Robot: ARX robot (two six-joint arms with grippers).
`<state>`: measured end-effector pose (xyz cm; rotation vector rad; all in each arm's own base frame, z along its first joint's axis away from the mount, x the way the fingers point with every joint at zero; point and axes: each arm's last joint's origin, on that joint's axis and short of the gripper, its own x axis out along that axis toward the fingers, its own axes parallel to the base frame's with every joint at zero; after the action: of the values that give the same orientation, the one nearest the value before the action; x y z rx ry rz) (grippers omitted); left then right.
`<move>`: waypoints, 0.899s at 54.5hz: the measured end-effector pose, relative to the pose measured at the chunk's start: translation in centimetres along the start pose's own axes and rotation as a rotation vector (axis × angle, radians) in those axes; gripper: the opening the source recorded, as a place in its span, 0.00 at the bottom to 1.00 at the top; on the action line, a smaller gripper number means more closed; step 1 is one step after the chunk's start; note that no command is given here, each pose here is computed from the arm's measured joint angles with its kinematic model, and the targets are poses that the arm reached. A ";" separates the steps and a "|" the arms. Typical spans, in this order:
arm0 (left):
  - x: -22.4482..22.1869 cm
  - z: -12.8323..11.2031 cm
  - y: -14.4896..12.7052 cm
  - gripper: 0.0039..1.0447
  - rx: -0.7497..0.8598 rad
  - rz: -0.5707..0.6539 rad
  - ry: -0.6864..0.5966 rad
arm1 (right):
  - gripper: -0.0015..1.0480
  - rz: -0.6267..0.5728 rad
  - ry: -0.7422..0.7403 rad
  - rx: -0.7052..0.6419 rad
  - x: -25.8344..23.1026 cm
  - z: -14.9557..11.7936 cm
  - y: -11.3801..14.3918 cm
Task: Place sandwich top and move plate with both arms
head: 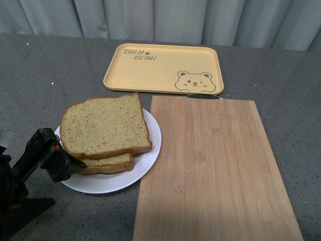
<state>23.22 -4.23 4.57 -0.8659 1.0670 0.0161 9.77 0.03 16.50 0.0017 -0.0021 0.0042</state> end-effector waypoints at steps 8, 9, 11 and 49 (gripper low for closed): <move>0.6 -0.2 -0.1 0.57 0.005 -0.004 0.034 | 0.91 0.000 0.000 0.000 0.0 0.0 0.0; 0.7 -0.3 -0.1 0.54 0.004 -0.006 0.040 | 0.91 0.000 0.000 0.000 0.0 0.0 0.0; 0.9 -0.3 0.0 0.47 0.001 -0.007 0.050 | 0.91 0.000 0.000 0.000 0.0 0.0 0.0; 0.6 1.0 -0.2 0.03 -0.246 -0.306 0.017 | 0.91 0.000 0.000 0.000 0.0 0.0 0.0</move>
<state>24.37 -3.96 4.46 -1.2474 0.9507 -0.1193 9.77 0.03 16.50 0.0017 -0.0021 0.0042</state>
